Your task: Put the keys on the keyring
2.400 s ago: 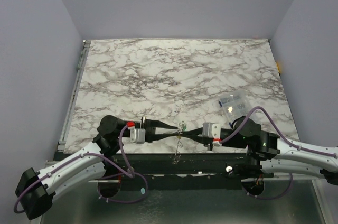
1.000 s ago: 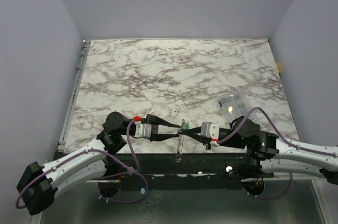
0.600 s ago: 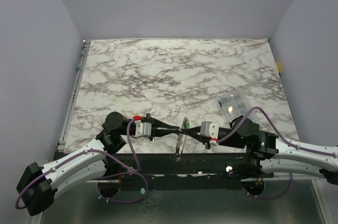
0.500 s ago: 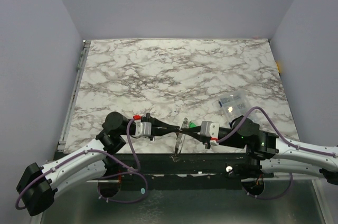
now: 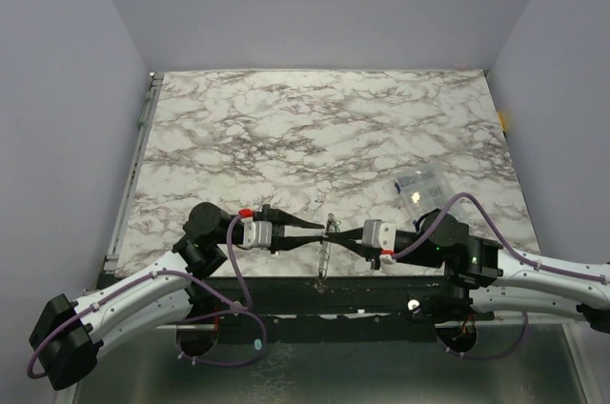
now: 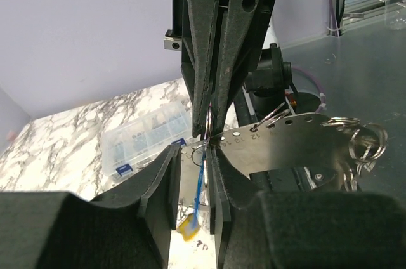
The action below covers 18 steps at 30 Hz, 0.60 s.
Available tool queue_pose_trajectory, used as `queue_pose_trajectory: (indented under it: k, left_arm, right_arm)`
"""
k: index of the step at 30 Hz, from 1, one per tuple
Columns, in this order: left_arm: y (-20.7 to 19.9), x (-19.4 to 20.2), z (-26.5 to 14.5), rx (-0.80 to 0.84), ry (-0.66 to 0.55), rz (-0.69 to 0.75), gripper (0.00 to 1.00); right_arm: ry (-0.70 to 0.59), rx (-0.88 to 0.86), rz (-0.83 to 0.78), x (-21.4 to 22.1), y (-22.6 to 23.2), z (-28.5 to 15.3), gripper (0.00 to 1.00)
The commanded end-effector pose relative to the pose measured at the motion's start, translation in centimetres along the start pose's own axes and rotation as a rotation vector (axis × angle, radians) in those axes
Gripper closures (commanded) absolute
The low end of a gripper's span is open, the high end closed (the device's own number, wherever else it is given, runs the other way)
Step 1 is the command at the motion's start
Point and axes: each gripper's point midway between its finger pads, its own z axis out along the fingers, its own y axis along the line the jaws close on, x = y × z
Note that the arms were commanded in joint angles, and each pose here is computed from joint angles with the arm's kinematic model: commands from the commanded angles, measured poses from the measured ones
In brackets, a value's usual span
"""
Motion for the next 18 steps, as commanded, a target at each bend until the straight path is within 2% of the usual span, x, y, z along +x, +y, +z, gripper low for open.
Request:
queue_pose_trajectory:
  k: [1, 4, 5, 15, 18]
  left_arm:
    - [-0.37, -1.74, 0.42, 0.037, -0.047, 0.043, 0.75]
    - [-0.38, -1.62, 0.51, 0.042, -0.044, 0.038, 0.96]
    - [-0.35, -1.54, 0.53, 0.042, -0.042, 0.036, 1.0]
    - [0.1, -1.61, 0.69, 0.021, -0.04, 0.013, 1.0]
    - [0.34, -1.66, 0.64, 0.011, -0.038, 0.014, 1.0]
  right_arm:
    - [-0.051, 0.032, -0.018, -1.65, -0.95, 0.35, 0.99]
    - [-0.056, 0.028, -0.02, -1.79, -0.92, 0.44, 0.99]
    - [-0.059, 0.027, -0.018, -1.86, -0.88, 0.43, 0.99]
    - [-0.059, 0.017, -0.016, -1.65, -0.63, 0.46, 0.99]
    - [-0.035, 0.016, -0.015, -1.33, -0.66, 0.36, 0.9]
